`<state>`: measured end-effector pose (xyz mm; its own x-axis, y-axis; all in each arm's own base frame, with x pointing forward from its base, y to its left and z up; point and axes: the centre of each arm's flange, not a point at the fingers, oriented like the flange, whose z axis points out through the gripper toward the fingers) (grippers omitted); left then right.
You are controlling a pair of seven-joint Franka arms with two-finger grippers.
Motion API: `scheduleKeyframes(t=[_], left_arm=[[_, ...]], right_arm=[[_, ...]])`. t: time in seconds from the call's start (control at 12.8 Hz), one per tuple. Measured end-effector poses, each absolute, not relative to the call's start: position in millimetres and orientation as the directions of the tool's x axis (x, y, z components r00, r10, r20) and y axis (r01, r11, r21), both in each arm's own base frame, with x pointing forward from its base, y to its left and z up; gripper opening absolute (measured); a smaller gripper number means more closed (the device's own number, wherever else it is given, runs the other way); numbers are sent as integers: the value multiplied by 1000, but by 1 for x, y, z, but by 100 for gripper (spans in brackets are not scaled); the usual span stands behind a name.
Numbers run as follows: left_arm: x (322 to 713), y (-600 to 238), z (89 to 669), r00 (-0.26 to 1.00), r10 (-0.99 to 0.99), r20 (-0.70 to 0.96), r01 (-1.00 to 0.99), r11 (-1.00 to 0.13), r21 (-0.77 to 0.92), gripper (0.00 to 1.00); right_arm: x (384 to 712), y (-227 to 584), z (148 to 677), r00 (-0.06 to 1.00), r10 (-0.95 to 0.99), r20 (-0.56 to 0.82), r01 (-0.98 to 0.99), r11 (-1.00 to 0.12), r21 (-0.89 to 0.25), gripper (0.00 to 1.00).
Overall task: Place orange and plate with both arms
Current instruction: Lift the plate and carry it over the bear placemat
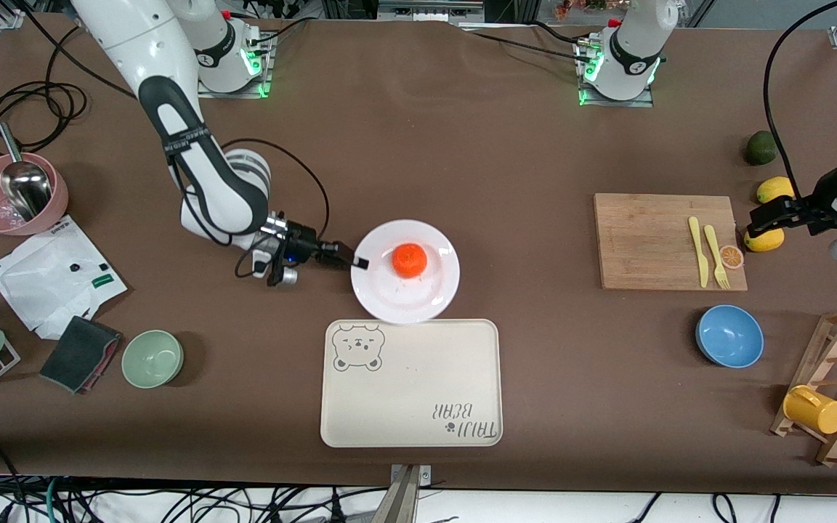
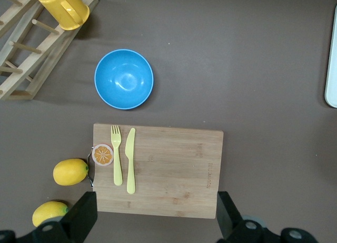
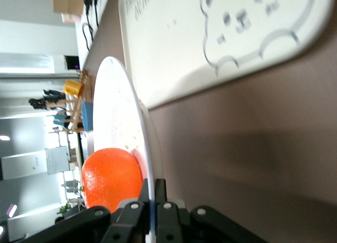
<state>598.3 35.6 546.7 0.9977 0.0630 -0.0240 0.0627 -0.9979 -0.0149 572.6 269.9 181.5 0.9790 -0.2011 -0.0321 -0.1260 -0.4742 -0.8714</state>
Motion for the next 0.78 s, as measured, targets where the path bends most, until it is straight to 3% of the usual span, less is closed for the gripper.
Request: scheduleKeyframes(t=[0.47,0.78], left_arm=[[598,36,547,998,63,-24,63,-998,-15,100],[598,36,547,998,63,-24,63,-998,-15,100]], right_arm=[[683,285,172,956,-265,-126,-240,-460,-855,4],[722,285,154,944,-305,-123,-252,-433,-865,4]])
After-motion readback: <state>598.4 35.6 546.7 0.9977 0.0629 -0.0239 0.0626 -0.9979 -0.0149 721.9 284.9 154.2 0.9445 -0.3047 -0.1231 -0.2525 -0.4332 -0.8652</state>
